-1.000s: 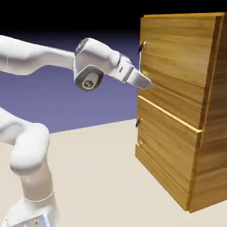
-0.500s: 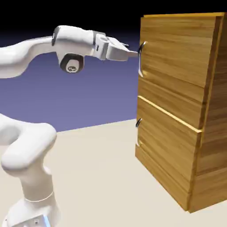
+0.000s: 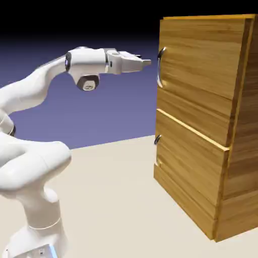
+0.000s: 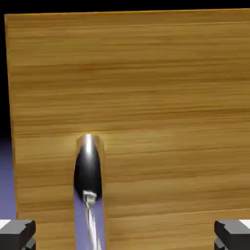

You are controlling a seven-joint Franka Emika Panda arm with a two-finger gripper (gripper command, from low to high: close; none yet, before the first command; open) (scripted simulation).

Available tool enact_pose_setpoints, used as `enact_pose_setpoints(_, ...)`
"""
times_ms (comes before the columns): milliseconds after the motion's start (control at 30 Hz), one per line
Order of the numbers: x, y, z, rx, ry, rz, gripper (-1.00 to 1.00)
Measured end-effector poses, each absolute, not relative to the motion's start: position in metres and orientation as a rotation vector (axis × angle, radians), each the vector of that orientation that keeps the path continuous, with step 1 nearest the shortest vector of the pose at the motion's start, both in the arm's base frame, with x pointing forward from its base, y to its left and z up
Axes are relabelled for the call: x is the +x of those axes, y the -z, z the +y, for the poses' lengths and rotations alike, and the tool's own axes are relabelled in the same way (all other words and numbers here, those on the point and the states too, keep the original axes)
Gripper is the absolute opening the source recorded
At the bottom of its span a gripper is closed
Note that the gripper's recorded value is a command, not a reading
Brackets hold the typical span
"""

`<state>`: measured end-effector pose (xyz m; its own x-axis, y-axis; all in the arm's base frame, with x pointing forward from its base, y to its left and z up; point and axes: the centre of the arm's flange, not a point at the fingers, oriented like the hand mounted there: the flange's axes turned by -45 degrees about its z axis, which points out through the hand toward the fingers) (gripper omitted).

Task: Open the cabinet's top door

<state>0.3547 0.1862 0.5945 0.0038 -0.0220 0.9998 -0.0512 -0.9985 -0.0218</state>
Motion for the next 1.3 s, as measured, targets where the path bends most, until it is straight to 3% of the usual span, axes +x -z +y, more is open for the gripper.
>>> enact_pose_setpoints(267,0.418,-0.575,0.192,2.199,-2.199,-0.048,0.0)
enact_pose_setpoints(300,0.421,-0.575,0.191,2.199,-2.199,-0.048,-1.0)
enact_pose_setpoints(900,0.263,-0.575,0.097,2.398,-2.399,0.494,-1.0)
enact_pose_setpoints(1300,0.204,-0.575,0.025,2.47,-2.47,0.808,-1.0)
